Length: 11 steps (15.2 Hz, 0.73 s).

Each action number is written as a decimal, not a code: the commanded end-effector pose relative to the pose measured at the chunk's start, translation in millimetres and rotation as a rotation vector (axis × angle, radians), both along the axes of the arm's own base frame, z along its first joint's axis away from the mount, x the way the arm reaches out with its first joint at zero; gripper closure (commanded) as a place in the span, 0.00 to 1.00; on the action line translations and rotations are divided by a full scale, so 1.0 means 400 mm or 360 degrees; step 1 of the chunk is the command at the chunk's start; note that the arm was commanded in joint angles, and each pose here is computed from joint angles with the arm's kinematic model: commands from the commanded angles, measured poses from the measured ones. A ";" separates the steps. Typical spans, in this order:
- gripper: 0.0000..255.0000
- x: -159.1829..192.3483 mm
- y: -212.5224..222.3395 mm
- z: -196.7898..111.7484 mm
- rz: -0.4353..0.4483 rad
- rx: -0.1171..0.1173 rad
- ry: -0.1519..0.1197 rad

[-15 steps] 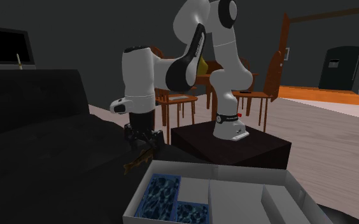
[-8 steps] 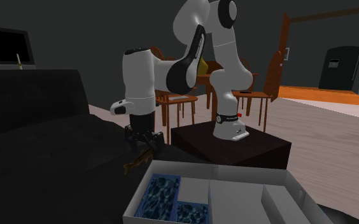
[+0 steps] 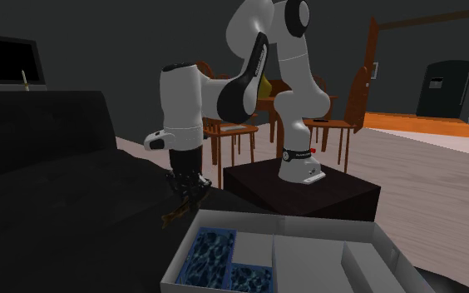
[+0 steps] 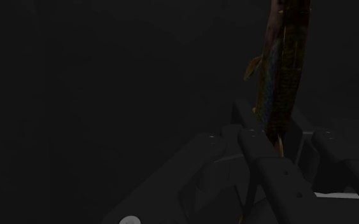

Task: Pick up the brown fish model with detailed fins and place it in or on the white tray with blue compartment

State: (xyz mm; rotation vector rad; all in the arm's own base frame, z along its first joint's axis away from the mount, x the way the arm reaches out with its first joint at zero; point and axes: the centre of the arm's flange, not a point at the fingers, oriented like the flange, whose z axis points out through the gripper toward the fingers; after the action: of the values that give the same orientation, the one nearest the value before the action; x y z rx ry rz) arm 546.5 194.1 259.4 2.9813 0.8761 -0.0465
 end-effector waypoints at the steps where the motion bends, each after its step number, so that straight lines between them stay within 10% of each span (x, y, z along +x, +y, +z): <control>1: 1.00 0.000 0.000 -0.001 0.0000 0.0000 0.0001; 11: 1.00 0.000 0.000 0.118 0.0000 0.0000 0.0001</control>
State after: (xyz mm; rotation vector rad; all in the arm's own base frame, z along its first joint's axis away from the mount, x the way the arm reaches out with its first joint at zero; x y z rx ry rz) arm 546.6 193.9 301.3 2.9813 0.8763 -0.0470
